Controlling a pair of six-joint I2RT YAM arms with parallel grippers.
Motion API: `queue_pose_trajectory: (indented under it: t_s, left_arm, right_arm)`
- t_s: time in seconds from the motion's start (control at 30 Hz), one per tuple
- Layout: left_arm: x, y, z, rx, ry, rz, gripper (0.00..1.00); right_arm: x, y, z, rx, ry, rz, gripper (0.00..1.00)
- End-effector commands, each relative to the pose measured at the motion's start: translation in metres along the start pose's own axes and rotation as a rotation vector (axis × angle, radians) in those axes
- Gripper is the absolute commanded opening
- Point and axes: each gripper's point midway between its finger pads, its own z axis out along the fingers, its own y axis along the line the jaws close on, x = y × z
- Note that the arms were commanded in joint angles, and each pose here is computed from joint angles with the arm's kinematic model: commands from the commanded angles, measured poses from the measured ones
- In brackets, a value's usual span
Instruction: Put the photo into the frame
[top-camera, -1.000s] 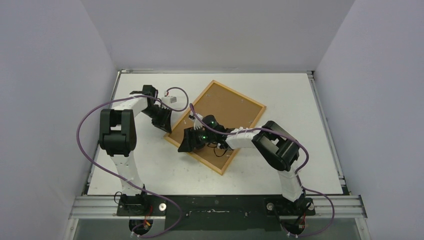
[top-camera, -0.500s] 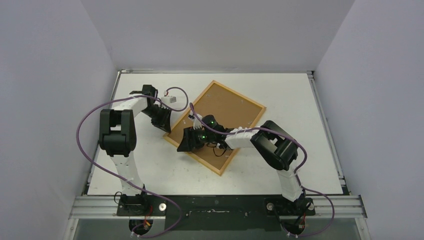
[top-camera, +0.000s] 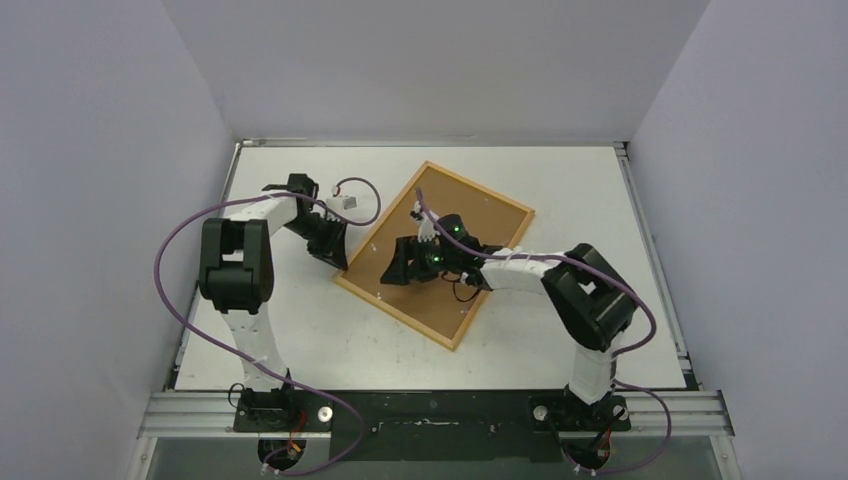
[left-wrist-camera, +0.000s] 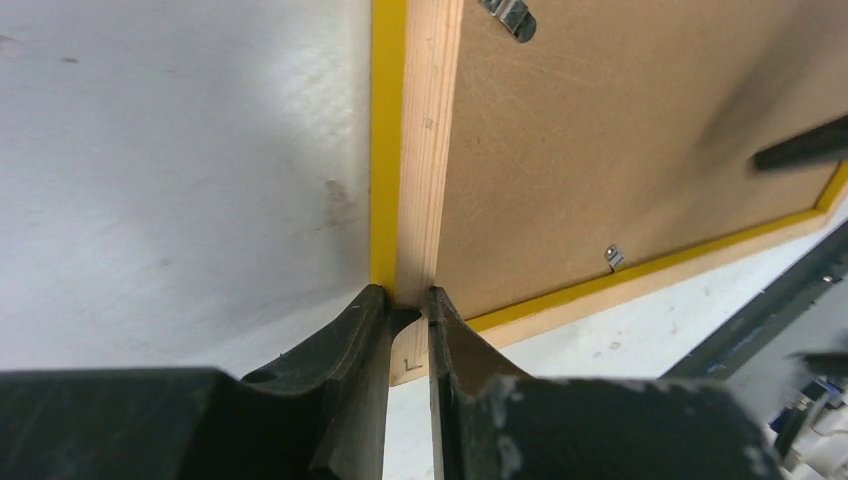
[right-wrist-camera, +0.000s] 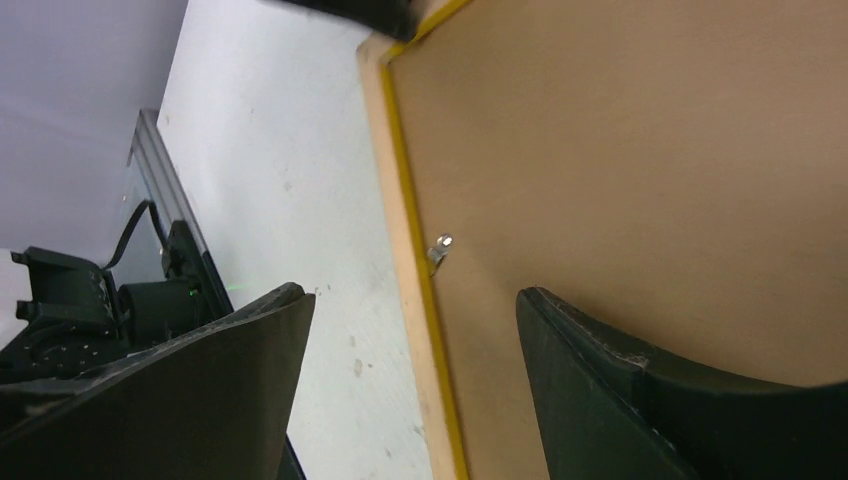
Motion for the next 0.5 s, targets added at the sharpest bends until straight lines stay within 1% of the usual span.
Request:
queue_pose_trajectory:
  t_s: [0.0, 0.13, 0.23, 0.3, 0.4, 0.47]
  left_arm:
    - [0.012, -0.041, 0.002, 0.146, 0.013, 0.002, 0.09]
    - [0.021, -0.057, 0.009, 0.201, 0.027, 0.035, 0.12]
    - [0.027, -0.074, 0.012, 0.25, 0.047, 0.09, 0.16]
    - [0.03, -0.087, 0.015, 0.282, 0.061, 0.144, 0.19]
    - [0.032, -0.107, 0.019, 0.345, 0.073, 0.202, 0.23]
    - [0.03, -0.119, 0.019, 0.387, 0.066, 0.232, 0.25]
  right_arm:
    - [-0.059, -0.014, -0.062, 0.113, -0.191, -0.04, 0.77]
    - [-0.075, -0.055, -0.11, 0.269, -0.268, 0.029, 0.81]
    - [-0.083, -0.104, -0.156, 0.502, -0.316, 0.102, 0.83]
    - [-0.084, -0.125, -0.183, 0.607, -0.337, 0.136, 0.85]
    - [-0.097, -0.128, -0.195, 0.641, -0.379, 0.121, 0.85]
    - [-0.105, -0.123, -0.184, 0.607, -0.375, 0.116, 0.85]
